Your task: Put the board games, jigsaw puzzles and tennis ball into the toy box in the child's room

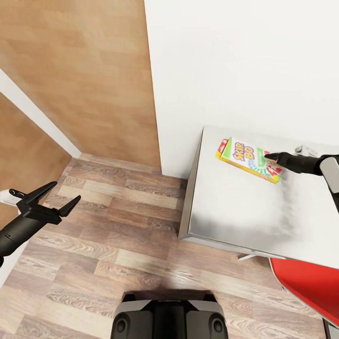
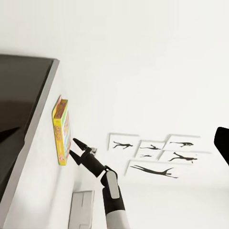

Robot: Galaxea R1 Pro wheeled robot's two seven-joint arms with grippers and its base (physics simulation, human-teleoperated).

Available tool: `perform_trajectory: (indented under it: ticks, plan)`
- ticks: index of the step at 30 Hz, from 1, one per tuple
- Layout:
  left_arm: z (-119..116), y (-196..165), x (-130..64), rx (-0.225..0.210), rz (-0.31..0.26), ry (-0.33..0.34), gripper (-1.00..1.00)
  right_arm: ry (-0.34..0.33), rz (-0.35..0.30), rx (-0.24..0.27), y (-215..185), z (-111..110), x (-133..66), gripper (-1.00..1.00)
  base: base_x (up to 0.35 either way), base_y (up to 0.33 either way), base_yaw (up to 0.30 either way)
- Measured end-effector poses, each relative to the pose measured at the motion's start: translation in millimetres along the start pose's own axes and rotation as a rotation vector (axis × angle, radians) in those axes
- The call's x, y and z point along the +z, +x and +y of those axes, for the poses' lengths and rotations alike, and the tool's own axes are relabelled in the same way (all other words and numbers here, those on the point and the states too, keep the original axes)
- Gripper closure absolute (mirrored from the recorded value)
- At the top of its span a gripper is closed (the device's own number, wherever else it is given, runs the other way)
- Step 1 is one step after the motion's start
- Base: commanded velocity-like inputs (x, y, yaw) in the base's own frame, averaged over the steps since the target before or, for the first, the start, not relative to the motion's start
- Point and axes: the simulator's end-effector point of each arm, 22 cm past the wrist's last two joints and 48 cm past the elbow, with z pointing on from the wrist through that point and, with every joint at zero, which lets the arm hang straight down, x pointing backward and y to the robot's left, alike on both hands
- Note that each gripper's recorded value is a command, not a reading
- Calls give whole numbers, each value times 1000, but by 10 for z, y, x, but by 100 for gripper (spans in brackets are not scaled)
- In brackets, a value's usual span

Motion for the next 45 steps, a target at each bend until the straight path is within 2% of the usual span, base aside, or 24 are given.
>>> perform_trajectory:
  ticks: [14,31,45]
  plan:
    - [2,1,1,0,0,0,-100,-2,-4,1,-17,-6,-9,-100,13,-4,13]
    - [2,0,0,0,0,0,-100,-5,10,2,19,3,-6,-100,1,0,200]
    - [1,1,1,-1,0,0,-100,2,8,4,-5,-48,-36,-100,0,0,45]
